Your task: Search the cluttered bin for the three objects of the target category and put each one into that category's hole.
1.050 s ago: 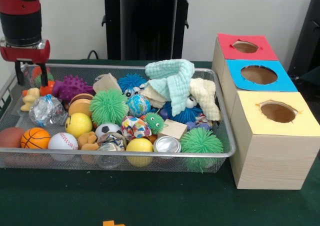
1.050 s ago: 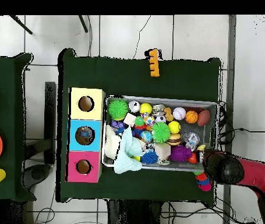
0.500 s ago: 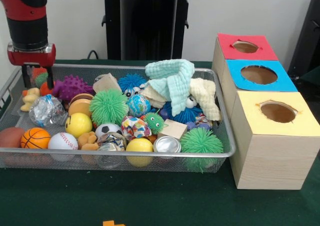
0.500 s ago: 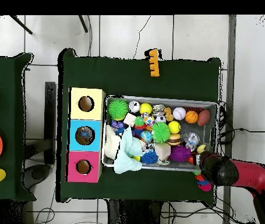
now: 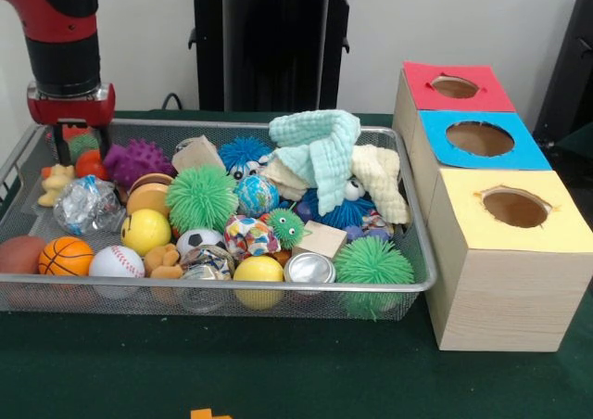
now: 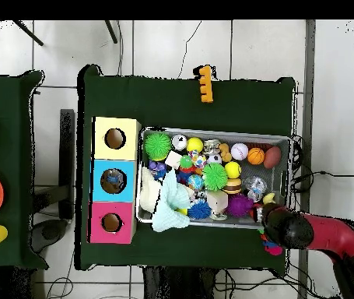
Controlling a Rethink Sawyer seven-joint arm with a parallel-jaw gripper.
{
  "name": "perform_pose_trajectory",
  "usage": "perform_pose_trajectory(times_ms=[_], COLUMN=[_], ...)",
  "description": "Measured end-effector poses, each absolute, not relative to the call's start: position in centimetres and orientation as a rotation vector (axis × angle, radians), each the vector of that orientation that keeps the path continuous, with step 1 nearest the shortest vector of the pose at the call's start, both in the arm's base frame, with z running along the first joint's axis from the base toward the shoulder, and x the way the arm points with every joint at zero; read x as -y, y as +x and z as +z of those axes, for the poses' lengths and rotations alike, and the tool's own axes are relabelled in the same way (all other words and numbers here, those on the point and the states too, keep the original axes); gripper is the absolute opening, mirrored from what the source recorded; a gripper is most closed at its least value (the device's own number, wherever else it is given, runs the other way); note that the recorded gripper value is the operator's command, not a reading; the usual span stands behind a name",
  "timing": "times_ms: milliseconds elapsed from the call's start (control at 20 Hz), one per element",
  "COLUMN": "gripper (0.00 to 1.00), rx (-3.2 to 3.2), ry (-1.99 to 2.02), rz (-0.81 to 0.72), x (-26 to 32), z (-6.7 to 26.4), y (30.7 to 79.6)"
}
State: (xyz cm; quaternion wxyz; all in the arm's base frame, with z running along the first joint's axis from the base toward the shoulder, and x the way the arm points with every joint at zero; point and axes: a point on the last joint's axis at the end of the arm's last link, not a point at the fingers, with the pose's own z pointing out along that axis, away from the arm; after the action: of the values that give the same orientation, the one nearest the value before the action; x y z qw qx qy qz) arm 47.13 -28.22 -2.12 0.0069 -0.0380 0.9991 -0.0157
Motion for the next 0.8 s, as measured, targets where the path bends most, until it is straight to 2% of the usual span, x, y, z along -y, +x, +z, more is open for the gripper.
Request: perform_pose_trajectory(times_ms=[800], gripper=[1.0], rx=[-3.101], ry=[-0.208], rz=[-0.057], x=[26.2], z=[-4.1], y=[46.7])
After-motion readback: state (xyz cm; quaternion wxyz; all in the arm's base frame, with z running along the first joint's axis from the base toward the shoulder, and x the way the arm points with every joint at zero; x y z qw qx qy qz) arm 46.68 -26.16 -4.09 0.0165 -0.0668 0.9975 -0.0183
